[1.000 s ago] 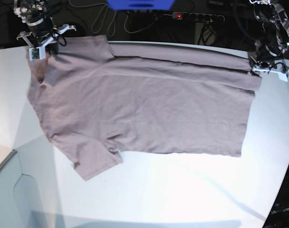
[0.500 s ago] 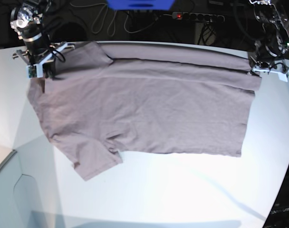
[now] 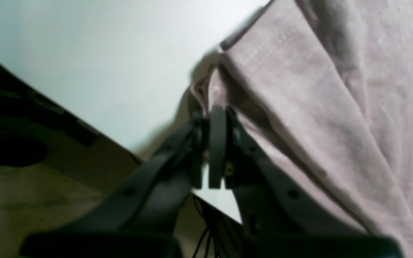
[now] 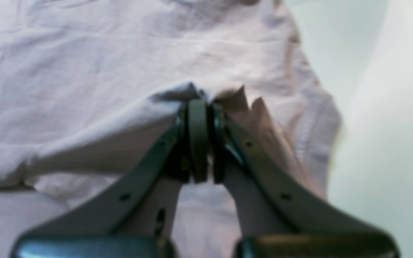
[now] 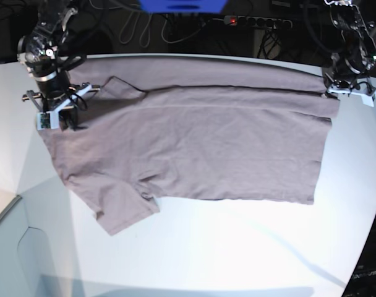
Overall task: Layout the t-shirt on the table in an organized manner, then fold the t-shirt properly
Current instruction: 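Hold the folded edge with both grippers and pull it taut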
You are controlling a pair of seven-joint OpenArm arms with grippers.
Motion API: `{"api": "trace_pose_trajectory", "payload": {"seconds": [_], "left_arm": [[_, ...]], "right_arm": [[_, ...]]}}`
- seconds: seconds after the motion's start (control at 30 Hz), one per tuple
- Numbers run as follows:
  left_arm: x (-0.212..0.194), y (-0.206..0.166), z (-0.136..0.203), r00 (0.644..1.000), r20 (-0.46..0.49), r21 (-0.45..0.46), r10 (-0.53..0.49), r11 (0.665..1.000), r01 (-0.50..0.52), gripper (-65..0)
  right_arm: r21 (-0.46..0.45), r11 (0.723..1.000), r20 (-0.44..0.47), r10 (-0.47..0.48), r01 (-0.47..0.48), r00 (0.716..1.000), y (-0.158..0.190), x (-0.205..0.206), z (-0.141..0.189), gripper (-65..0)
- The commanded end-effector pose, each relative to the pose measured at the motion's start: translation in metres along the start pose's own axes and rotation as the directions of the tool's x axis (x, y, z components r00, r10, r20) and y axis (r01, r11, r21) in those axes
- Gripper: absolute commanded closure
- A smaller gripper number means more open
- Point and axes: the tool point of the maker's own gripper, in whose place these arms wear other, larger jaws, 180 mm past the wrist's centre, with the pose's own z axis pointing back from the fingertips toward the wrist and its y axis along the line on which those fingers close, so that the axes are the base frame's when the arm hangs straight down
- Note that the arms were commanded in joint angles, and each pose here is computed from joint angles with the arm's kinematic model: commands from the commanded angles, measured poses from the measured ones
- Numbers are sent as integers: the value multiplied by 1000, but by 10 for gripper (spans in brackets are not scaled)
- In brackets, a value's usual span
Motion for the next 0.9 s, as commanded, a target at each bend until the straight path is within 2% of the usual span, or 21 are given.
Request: {"api": "trace_pose_trajectory", "payload": {"seconds": [0.0,0.23,0.47,0.6,0.7,0.8,0.87], "left_arm": [[-4,5,2,1000,-26,18,-10,1000,11,0],[-4,6,2,1000,-26,21,-13,1000,13,0],[-4,5,2,1000,-27,19,-11,1000,12,0],[-4,5,2,1000,-26,19,-12,1000,13,0],[-4,4,2,1000,-25,18,-11,1000,11,0],[-4,3,1,1000,-25,16,-10,1000,10,0],[-4,3,1,1000,-25,16,-10,1000,10,0]], "right_arm": [[-5,1000,55,0,0,999,-4,15,0,0],[5,1000,42,-13,13,999,-3,10,-5,0],[-5,1000,22,12,-12,1000,-12,7,-4,-6],[-15,999,-70,39,-40,997,-22,-6,-3,-120],[-8,999,-86,52,-52,995,-21,-8,-2,-199],[-14,999,-87,51,-53,995,-23,-8,-1,-235],[-15,999,-89,51,-52,995,-24,-9,0,-236]]}}
